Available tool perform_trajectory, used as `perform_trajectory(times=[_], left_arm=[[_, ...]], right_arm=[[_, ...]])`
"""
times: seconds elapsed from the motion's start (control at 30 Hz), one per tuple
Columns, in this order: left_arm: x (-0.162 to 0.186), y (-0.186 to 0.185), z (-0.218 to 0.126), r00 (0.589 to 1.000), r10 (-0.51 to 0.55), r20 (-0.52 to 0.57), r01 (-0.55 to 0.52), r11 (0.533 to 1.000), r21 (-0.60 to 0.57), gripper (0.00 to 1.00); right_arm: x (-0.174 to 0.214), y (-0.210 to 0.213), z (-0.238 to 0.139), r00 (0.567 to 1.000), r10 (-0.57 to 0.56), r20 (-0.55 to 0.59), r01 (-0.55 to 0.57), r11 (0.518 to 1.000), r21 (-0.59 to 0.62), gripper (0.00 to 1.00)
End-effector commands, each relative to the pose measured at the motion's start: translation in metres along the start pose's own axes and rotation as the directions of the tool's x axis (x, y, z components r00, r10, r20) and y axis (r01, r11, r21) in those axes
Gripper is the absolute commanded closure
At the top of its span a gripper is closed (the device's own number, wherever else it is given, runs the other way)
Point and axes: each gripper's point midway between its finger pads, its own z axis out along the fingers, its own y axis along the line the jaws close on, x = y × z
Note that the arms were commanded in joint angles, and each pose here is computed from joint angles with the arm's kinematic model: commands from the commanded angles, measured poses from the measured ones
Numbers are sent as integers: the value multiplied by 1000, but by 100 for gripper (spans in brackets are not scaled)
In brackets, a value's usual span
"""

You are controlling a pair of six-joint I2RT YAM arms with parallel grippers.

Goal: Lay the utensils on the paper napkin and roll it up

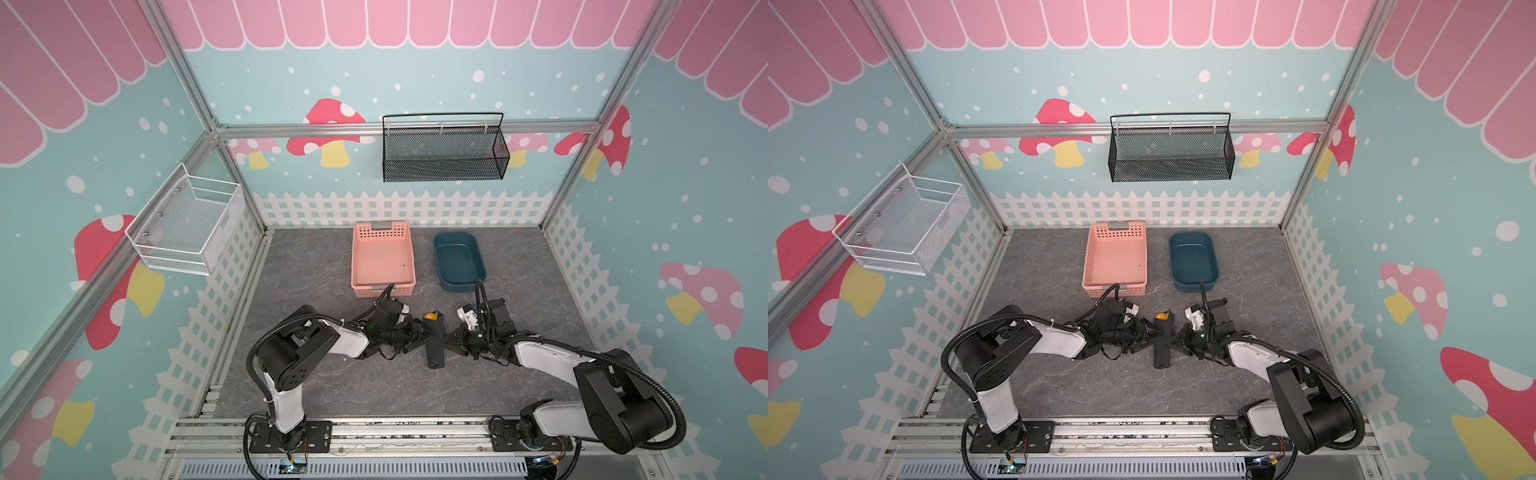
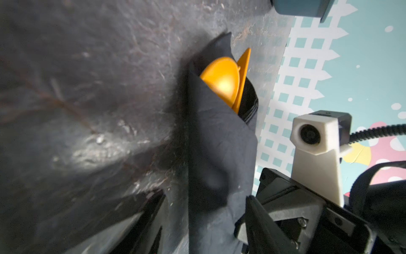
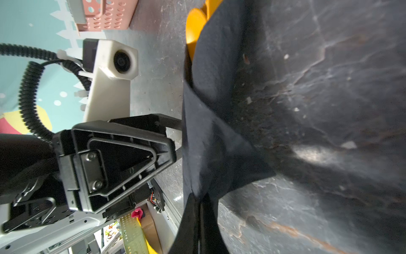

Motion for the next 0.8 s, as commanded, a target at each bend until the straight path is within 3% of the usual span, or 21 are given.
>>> perform_trajectory(times=[0.0, 0.4, 0.77], left_arm=[[-5, -2, 1, 999, -34, 19, 34, 999, 36, 41], [-6, 2, 3, 994, -102, 29, 100, 991, 86, 41], [-12, -17, 5, 996, -89, 31, 82, 982, 168, 44]], right_arm=[[2, 15, -2, 1000, 10, -7, -11, 996, -93, 97], [4, 24, -3, 998, 60, -16, -62, 983, -174, 98], [19, 26, -1, 994, 56, -90, -76, 970, -231, 98]])
